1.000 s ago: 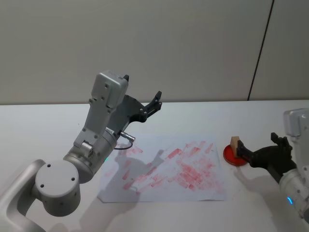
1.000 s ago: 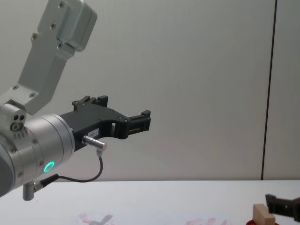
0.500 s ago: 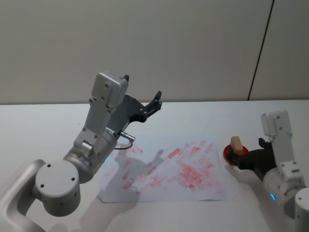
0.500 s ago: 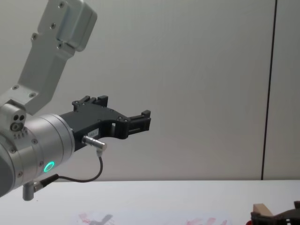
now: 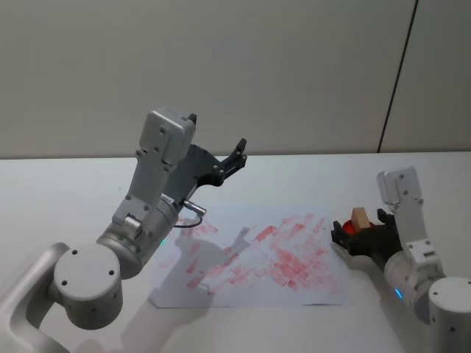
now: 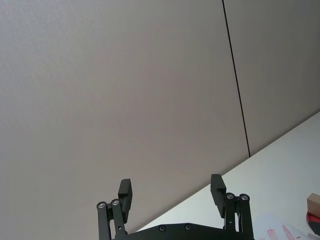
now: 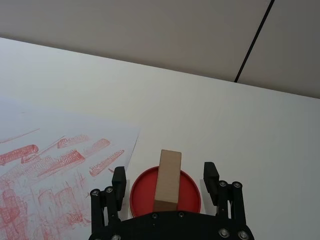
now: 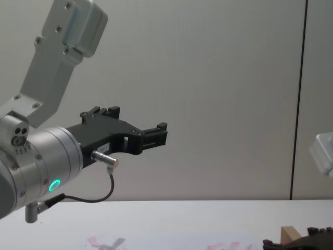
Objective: Use the one hand to pick up the stamp and affix it onto the A4 paper.
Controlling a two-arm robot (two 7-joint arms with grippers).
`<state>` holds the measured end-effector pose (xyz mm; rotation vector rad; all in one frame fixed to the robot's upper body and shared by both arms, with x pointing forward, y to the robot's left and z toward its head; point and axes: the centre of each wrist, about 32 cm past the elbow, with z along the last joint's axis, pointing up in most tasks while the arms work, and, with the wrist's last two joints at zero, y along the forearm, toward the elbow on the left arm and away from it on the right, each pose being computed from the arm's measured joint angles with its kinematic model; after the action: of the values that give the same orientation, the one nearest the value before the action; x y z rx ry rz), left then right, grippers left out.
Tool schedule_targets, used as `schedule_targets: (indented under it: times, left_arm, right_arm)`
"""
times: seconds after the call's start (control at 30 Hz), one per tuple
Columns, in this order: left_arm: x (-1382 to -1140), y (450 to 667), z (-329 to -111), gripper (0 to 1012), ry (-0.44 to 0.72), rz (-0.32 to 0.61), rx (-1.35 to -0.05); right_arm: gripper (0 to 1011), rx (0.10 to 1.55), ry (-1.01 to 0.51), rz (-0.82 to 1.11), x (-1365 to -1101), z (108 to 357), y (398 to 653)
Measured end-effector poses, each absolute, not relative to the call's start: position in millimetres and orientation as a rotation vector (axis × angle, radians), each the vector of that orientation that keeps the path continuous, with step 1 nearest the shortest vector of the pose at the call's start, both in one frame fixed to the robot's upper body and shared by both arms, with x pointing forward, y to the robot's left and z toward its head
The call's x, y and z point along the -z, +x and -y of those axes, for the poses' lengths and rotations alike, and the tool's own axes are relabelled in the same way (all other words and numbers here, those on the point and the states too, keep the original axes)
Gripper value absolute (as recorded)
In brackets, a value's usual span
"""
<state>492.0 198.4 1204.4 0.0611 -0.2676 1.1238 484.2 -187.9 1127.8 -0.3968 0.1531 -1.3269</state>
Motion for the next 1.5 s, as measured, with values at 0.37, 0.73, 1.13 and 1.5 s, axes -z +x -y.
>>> schedule_targets:
  times: [0.37,0.73,1.13,1.5]
  left_arm:
    - [-1204,492,-198,1001,0.061,0.268,-1.124]
    - [-1204,492,-198,1001,0.061,0.268,-1.124]
    - [-1204,492,-198,1001,0.061,0.268,-1.124]
    - [-1204,492,-198,1002,0.061,0.268,-1.124]
  right_arm:
    - [704,1.317,-0.403,-0.152,-1125,184,489]
    - [359,1.313,-0.405,-0.151,-1124,182,492]
    - [219,1.307,-0.401,-0.147,-1124,182,492]
    - [219,1.237,-0.317,-0.082,-1144,176,496]
